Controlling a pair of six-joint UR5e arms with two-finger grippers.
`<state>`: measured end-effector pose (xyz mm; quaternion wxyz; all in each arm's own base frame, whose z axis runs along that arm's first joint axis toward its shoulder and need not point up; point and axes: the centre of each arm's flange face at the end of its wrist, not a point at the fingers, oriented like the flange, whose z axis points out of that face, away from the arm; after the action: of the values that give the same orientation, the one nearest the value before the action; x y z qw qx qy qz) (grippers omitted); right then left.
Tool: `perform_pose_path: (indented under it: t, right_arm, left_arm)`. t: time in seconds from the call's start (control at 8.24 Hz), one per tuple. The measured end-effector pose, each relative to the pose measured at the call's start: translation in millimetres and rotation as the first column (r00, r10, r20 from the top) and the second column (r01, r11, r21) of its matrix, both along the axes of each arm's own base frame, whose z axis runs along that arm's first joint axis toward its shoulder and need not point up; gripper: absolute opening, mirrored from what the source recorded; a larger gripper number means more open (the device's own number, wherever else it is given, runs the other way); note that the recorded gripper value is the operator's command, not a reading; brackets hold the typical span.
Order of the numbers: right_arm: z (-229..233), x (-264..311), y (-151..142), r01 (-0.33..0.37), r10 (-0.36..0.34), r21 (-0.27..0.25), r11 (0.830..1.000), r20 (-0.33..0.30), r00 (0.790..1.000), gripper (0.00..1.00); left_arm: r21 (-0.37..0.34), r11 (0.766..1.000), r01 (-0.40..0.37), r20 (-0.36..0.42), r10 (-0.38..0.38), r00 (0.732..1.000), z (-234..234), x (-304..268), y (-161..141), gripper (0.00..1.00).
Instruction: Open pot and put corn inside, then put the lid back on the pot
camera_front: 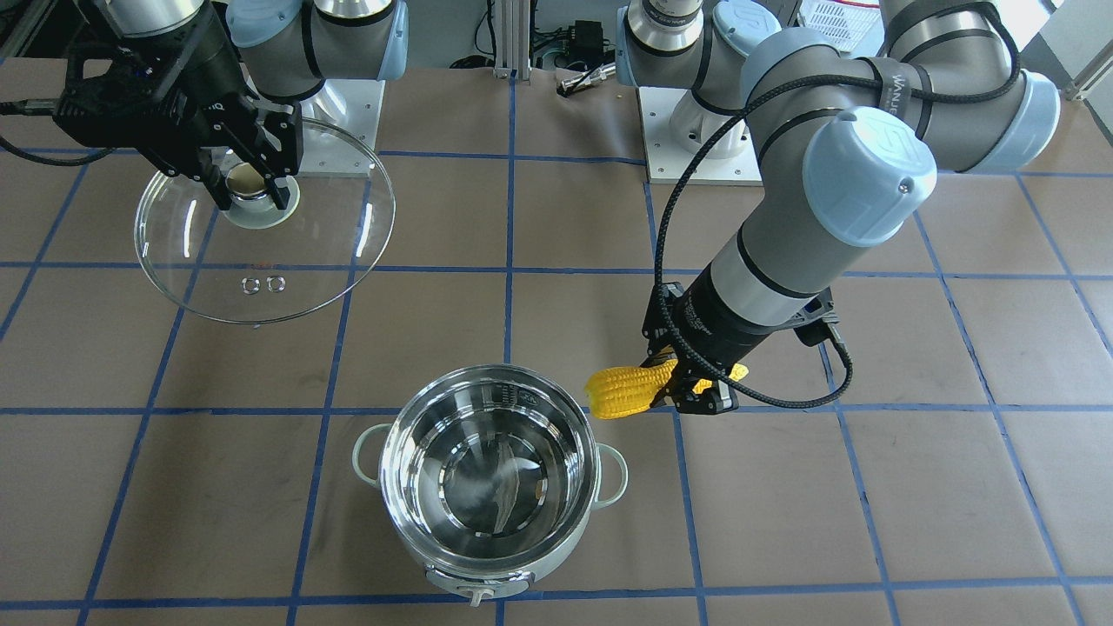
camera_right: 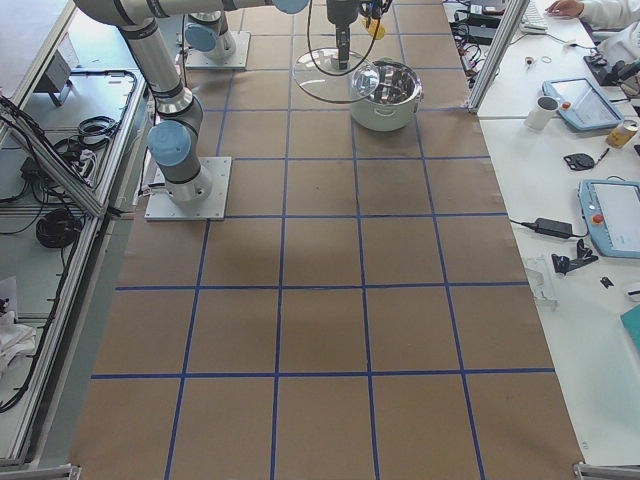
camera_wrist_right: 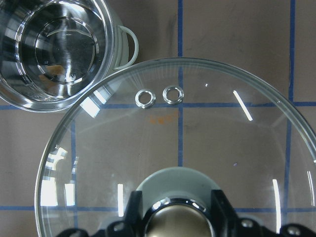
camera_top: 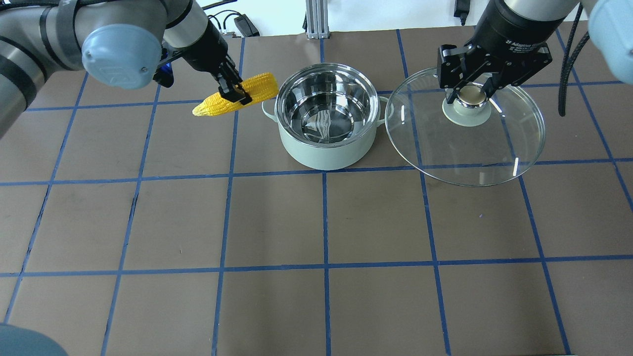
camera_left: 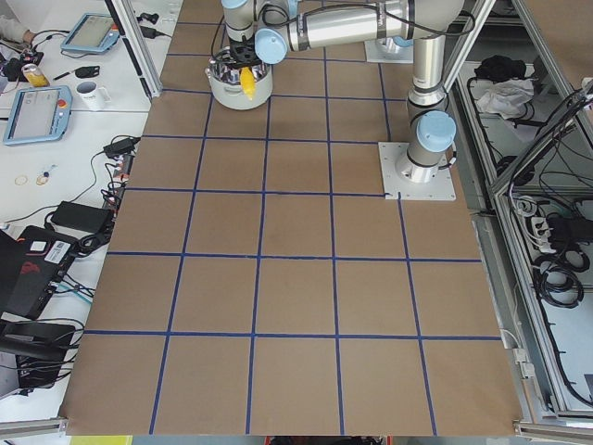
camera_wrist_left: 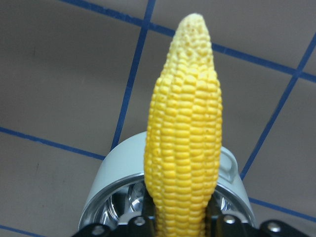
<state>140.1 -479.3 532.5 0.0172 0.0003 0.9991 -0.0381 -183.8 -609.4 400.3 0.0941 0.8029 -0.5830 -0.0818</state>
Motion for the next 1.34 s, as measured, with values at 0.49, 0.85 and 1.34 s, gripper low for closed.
perform_pose_path:
  t: [0.49, 0.85, 1.34]
  right_arm:
    - [0.3, 0.2, 0.0, 0.0, 0.0, -0.002, 1.0, 0.001, 1.0, 0.23]
    - [0.4, 0.3, 0.0, 0.0, 0.0, -0.002, 1.0, 0.001, 1.0, 0.23]
    - [0.4, 0.1, 0.0, 0.001, -0.001, -0.002, 1.0, 0.001, 1.0, 0.23]
  left_arm:
    - [-0.014, 1.0, -0.025, -0.023, 0.025, 0.999, 8.2, -93.0, -36.5, 0.0]
    - [-0.045, 0.999, 0.018, -0.033, -0.02, 0.999, -23.9, -140.0, -50.1, 0.0]
    - [-0.093, 0.993, 0.074, -0.033, -0.078, 0.996, -35.5, -162.7, -50.2, 0.01]
